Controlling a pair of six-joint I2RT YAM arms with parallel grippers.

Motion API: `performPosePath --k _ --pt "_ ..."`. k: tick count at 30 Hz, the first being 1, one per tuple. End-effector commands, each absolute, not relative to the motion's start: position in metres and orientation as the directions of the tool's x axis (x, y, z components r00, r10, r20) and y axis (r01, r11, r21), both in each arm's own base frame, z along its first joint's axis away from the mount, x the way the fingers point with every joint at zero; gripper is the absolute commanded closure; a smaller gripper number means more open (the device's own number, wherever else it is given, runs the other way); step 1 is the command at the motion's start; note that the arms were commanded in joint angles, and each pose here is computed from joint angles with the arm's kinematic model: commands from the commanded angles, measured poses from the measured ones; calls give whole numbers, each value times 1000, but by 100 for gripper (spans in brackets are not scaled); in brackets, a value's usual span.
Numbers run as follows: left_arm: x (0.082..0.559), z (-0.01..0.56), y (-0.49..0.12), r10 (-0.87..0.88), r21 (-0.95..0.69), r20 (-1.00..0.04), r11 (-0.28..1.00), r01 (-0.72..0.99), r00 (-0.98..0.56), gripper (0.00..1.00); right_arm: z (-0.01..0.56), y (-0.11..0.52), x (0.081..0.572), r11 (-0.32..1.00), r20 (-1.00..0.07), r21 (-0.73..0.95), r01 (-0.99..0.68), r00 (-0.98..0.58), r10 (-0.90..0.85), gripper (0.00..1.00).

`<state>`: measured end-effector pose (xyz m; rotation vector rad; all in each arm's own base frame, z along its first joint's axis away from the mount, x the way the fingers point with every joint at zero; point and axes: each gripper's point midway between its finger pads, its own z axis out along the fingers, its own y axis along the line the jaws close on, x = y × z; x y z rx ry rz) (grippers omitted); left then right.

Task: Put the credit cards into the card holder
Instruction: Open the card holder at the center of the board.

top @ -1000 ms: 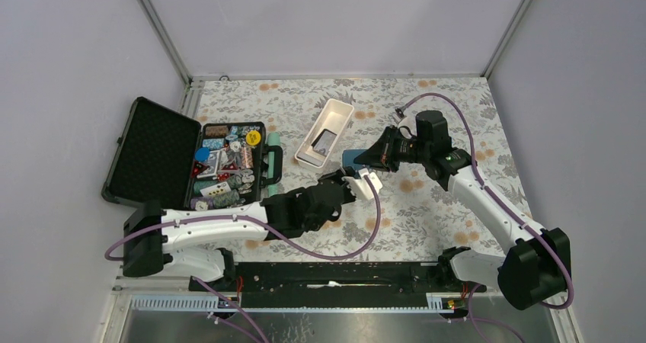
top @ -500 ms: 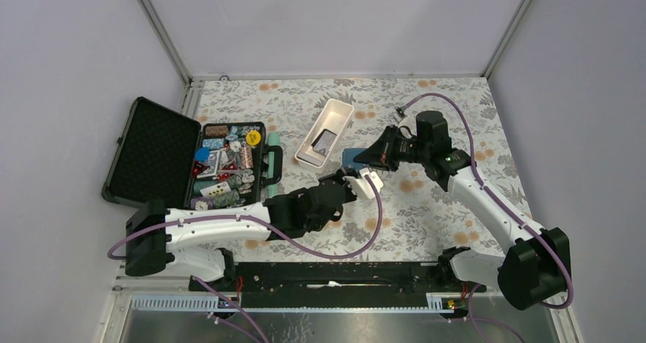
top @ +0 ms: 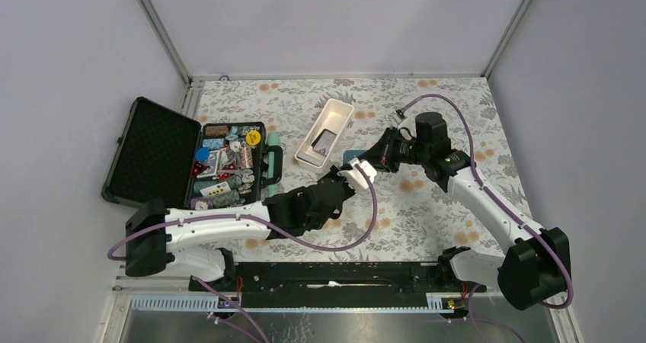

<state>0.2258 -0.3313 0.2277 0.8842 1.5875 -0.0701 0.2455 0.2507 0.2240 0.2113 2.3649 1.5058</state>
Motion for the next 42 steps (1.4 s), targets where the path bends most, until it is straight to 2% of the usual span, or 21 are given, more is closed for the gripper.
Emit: performPosePath --k 1,9,15,22,25,27,35,40,42 --pt "248 268 -320 261 231 -965 858 458 -2 100 226 256 200 399 -127 915 -59 -981 147 100" --pt "261 269 -307 128 84 -989 909 408 -80 100 222 257 200 412 -134 909 -67 -982 136 100" --pt "267 268 -300 78 33 -992 925 379 -103 100 219 256 199 432 -141 899 -70 -981 134 100" --pt "267 262 -290 21 -42 -986 929 368 -167 99 220 259 211 397 -167 915 -74 -964 205 100" --pt "268 250 -276 5 -79 -971 937 341 -238 80 220 257 218 410 -210 907 -99 -949 236 100" --pt "266 245 -265 -19 -120 -956 937 329 -293 61 221 254 223 430 -255 894 -128 -933 253 100" --pt "239 250 -247 -176 -390 -863 828 403 -474 20 231 249 231 461 -408 847 -264 -879 247 100" --pt "217 274 -267 -254 -564 -792 654 504 -555 3 245 251 227 432 -475 830 -352 -853 217 100" --pt "209 282 -277 -258 -608 -766 587 534 -588 1 253 252 224 405 -497 828 -387 -842 211 100"
